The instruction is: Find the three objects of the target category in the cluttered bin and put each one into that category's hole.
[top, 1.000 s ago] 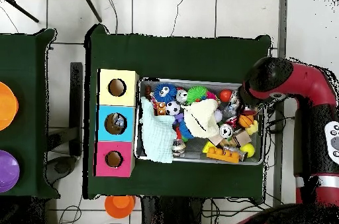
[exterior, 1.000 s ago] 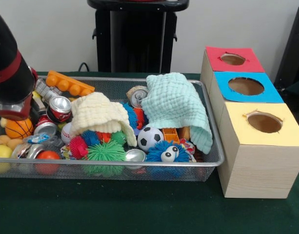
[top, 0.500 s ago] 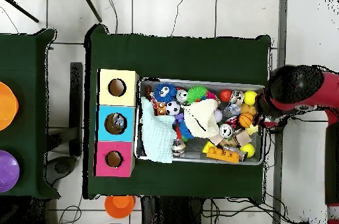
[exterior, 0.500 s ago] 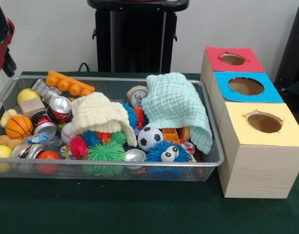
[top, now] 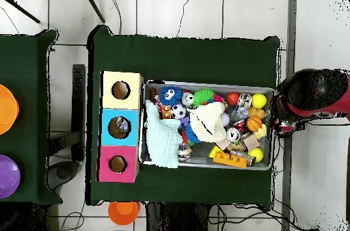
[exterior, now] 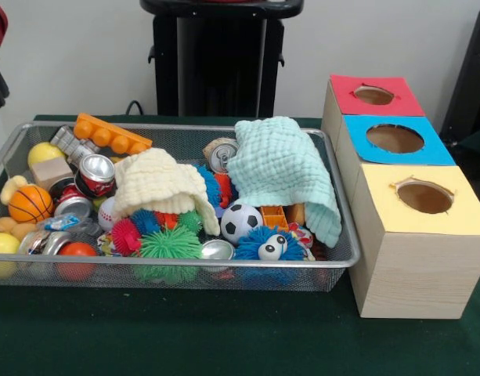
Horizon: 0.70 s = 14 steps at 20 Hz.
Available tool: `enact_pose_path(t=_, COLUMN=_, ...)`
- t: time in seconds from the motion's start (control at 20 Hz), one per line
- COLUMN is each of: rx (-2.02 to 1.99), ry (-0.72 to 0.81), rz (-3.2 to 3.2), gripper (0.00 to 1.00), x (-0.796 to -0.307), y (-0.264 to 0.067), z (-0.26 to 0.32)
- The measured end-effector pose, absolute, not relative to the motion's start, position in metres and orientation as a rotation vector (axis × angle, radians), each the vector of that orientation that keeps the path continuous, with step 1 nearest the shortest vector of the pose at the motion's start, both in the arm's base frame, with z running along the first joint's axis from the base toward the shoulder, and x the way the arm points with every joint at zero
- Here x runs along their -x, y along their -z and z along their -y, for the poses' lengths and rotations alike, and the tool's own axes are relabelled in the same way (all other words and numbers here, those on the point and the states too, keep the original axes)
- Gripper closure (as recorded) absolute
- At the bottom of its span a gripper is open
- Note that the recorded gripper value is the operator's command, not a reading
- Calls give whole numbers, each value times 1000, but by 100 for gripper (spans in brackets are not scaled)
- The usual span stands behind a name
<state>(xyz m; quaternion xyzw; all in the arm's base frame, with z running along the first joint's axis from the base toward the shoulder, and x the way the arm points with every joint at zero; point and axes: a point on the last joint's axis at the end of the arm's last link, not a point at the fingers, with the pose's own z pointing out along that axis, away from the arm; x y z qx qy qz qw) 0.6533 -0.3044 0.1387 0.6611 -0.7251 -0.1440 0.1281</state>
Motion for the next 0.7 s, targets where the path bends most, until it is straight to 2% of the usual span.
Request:
enact_pose_path(t=0.45, rx=-2054, ry=269, rz=2209, gripper=100, x=-683, y=-120, z=292)
enact_pose_path(t=0.7, rx=-2096, ry=254, rz=2243, gripper=100, x=-692, y=-107, z=283)
